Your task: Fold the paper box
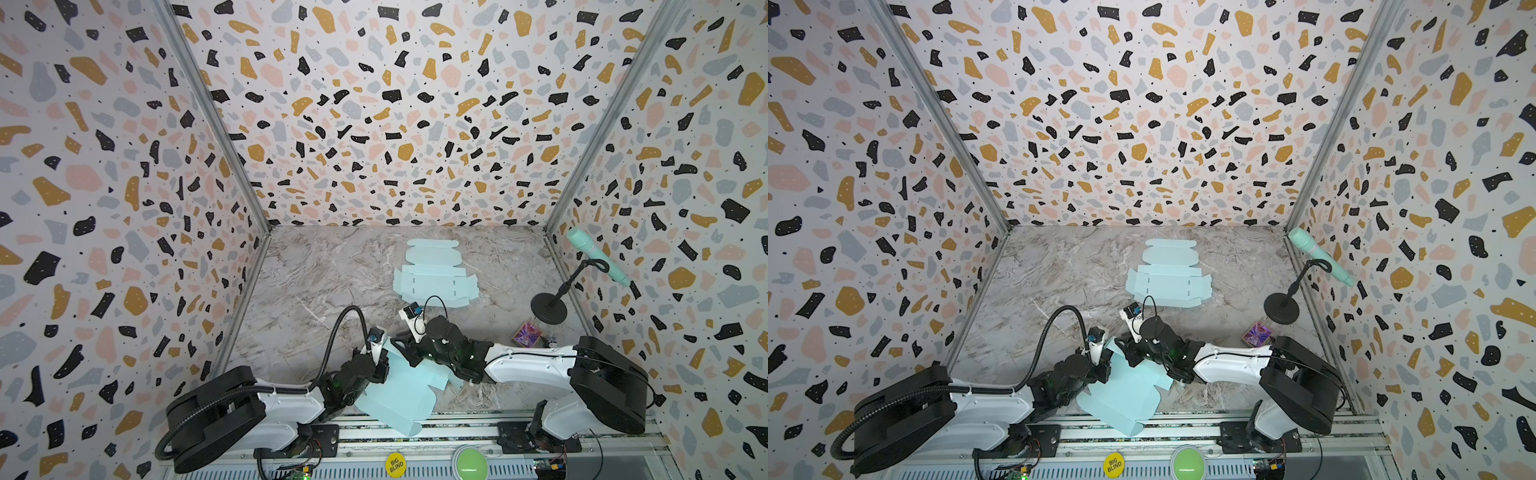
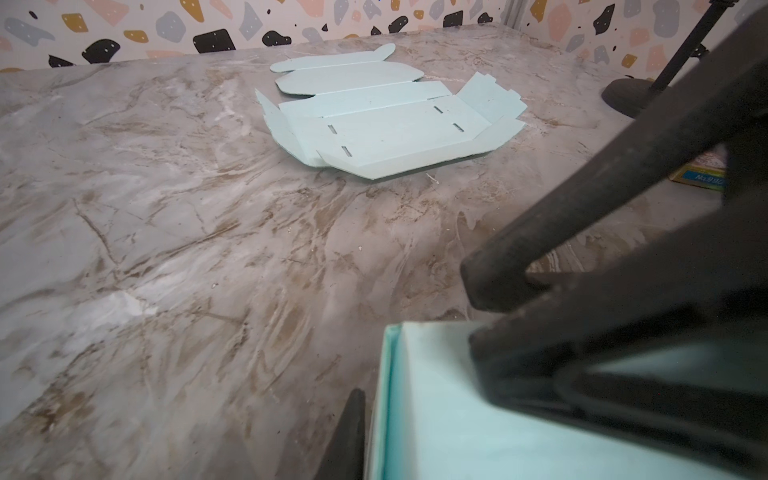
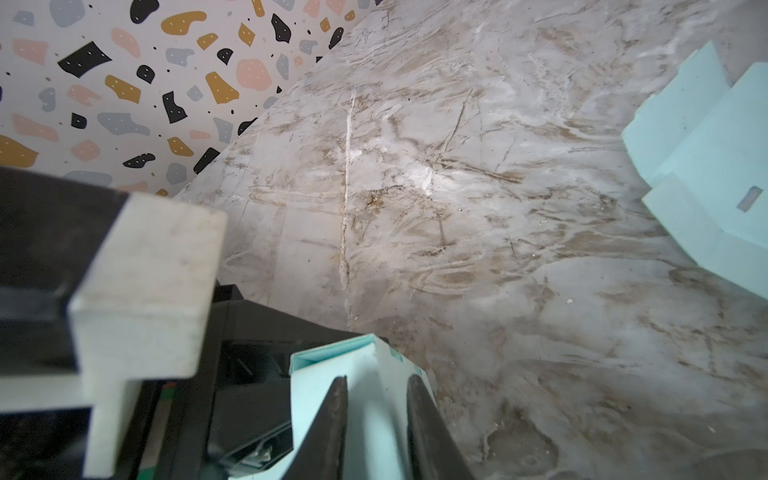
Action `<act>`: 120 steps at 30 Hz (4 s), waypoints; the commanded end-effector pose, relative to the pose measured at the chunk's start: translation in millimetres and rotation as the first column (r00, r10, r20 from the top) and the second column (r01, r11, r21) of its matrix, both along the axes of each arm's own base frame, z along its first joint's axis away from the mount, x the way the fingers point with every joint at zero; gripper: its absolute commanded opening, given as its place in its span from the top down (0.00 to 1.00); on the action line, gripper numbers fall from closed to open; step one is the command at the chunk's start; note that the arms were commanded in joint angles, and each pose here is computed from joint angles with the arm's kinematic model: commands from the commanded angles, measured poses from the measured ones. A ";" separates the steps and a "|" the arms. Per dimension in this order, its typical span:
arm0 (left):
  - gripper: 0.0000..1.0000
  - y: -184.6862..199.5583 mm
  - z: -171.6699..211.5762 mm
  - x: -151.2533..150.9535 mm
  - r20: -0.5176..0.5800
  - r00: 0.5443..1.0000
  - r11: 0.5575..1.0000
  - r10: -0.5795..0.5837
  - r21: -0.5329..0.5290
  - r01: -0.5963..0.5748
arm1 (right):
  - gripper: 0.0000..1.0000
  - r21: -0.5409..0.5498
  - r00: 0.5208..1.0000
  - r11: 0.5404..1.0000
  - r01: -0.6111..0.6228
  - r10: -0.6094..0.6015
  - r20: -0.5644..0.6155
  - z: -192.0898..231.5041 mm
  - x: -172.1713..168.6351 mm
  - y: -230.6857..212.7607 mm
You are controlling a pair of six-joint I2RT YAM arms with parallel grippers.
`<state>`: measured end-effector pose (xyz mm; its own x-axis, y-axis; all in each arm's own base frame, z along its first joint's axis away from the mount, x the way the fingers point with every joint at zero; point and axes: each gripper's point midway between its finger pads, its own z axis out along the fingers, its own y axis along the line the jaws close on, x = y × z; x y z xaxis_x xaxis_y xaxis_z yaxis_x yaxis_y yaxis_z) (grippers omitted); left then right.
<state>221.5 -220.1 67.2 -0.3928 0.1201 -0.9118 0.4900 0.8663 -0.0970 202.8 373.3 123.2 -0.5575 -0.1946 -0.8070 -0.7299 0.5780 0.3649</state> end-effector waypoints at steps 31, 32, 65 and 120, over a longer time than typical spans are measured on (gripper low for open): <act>0.87 -9.9 -8.3 -3.1 0.034 0.999 0.999 0.030 -0.040 -0.028 | 0.78 -0.086 0.997 0.996 0.023 -0.029 -0.066 -33.1 -15.9 -24.8; 0.86 -10.8 -7.8 -3.6 0.036 0.999 0.999 0.028 -0.041 -0.026 | 0.77 -0.087 0.997 0.996 0.023 -0.029 -0.067 -33.5 -15.9 -24.9; 0.93 -1.6 22.0 -6.6 0.100 0.993 0.996 0.059 -0.080 -0.051 | 0.75 -0.067 0.999 0.998 0.009 -0.012 -0.045 -13.8 -14.7 -16.7; 0.99 42.3 75.4 -1.5 -0.009 0.951 0.919 0.309 -0.253 -0.302 | 0.97 0.035 0.981 0.999 -0.039 0.032 0.192 72.6 -27.0 -48.8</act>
<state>219.0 -169.1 124.1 -0.3704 -0.1706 -0.9131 0.1862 0.9494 -0.2529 181.3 317.6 174.0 -0.4413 -0.2215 -0.8696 -0.7666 0.5968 0.2370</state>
